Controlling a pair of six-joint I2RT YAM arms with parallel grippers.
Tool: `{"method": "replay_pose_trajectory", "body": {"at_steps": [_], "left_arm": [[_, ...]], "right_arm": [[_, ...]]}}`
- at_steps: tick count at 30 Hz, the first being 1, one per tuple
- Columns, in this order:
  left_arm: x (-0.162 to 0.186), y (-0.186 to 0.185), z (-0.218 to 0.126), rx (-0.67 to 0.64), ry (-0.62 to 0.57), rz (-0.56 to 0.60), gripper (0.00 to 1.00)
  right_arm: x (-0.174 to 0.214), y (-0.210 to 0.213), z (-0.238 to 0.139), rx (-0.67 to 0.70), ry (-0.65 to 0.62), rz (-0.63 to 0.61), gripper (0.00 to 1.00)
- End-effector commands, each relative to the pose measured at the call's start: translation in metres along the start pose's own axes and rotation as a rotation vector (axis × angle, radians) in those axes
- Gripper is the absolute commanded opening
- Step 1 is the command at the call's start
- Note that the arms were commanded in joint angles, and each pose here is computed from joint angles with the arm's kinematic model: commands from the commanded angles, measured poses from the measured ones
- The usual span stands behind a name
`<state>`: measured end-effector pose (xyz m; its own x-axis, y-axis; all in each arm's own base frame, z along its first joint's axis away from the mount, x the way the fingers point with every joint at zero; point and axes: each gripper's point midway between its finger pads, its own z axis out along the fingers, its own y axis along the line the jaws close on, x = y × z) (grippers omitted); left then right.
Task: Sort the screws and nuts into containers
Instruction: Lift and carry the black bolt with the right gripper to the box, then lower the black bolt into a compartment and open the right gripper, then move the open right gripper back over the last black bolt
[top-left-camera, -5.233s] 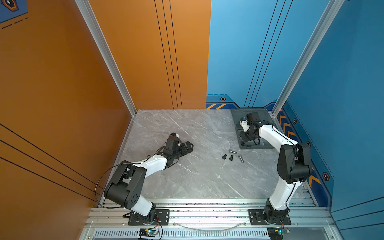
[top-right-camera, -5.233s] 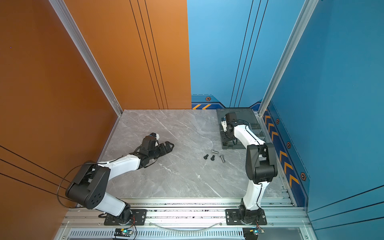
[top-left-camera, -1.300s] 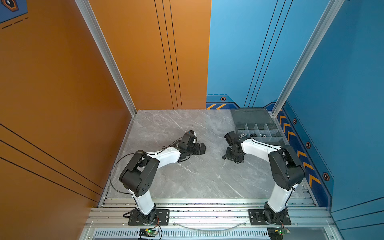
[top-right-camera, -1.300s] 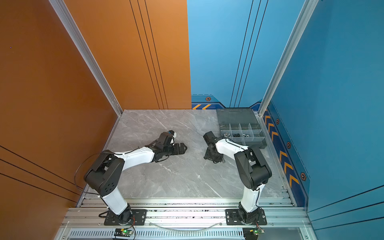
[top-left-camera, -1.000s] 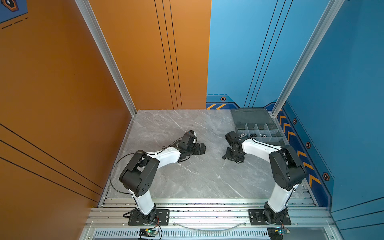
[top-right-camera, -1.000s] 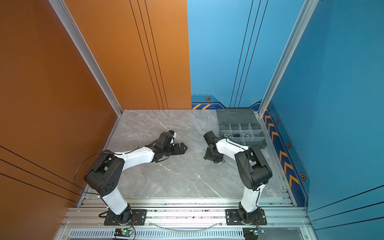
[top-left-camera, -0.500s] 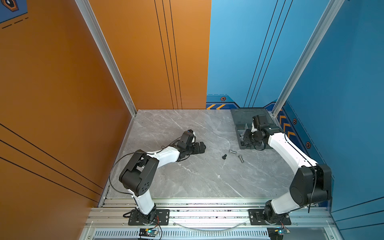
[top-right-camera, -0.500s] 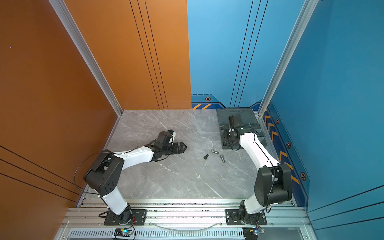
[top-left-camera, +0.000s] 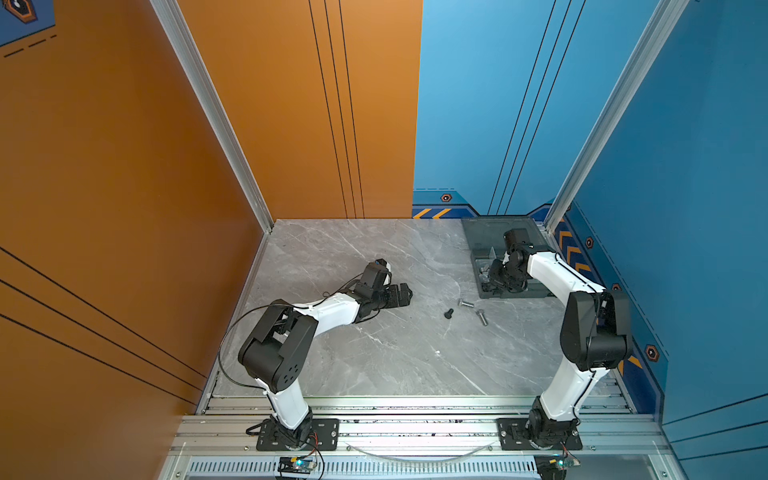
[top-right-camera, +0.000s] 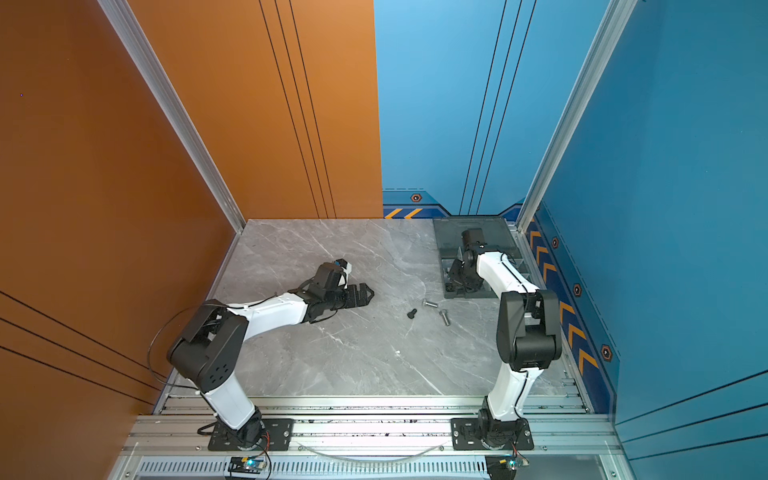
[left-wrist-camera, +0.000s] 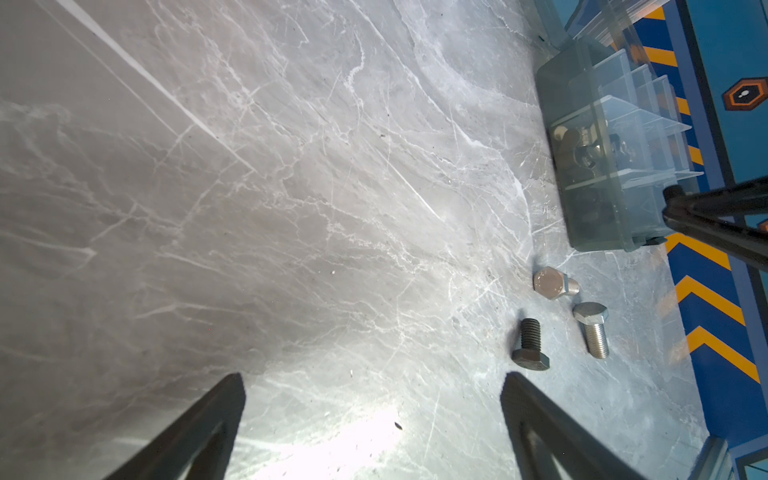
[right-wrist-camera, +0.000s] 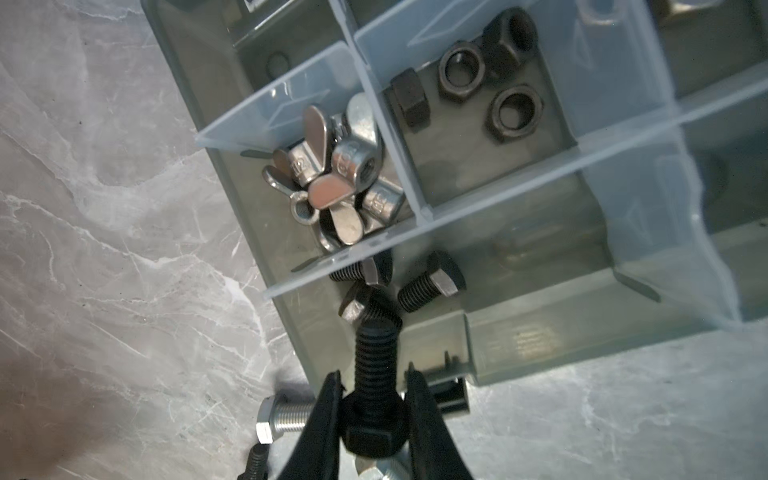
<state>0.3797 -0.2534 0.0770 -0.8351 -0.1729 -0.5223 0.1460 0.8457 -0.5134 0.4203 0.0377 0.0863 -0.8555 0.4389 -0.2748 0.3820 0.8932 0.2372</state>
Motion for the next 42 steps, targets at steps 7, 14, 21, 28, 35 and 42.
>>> {"method": "replay_pose_trajectory", "body": {"at_steps": [7,14,21,28,35,42], "left_arm": [[-0.005,-0.002,-0.005,0.009,-0.014,-0.009,0.98],[-0.005,-0.001,-0.005,0.008,-0.014,-0.006,0.98],[-0.005,-0.002,-0.005,0.010,-0.015,-0.007,0.98],[-0.004,-0.002,-0.005,0.013,-0.017,-0.006,0.98],[-0.004,-0.001,-0.006,0.015,-0.019,-0.006,0.98],[-0.005,-0.002,-0.011,0.018,-0.023,-0.004,0.98]], "right_arm": [[-0.009,0.005,0.007,-0.008,0.006,-0.011,0.04],[-0.008,0.006,0.013,-0.007,0.019,-0.012,0.08],[-0.008,0.007,0.017,-0.006,0.025,-0.015,0.23],[-0.012,0.010,0.014,-0.010,0.022,-0.022,0.32],[-0.014,0.016,0.007,-0.025,0.013,-0.049,0.42],[0.011,0.049,-0.015,-0.087,0.030,-0.153,0.44]]}}
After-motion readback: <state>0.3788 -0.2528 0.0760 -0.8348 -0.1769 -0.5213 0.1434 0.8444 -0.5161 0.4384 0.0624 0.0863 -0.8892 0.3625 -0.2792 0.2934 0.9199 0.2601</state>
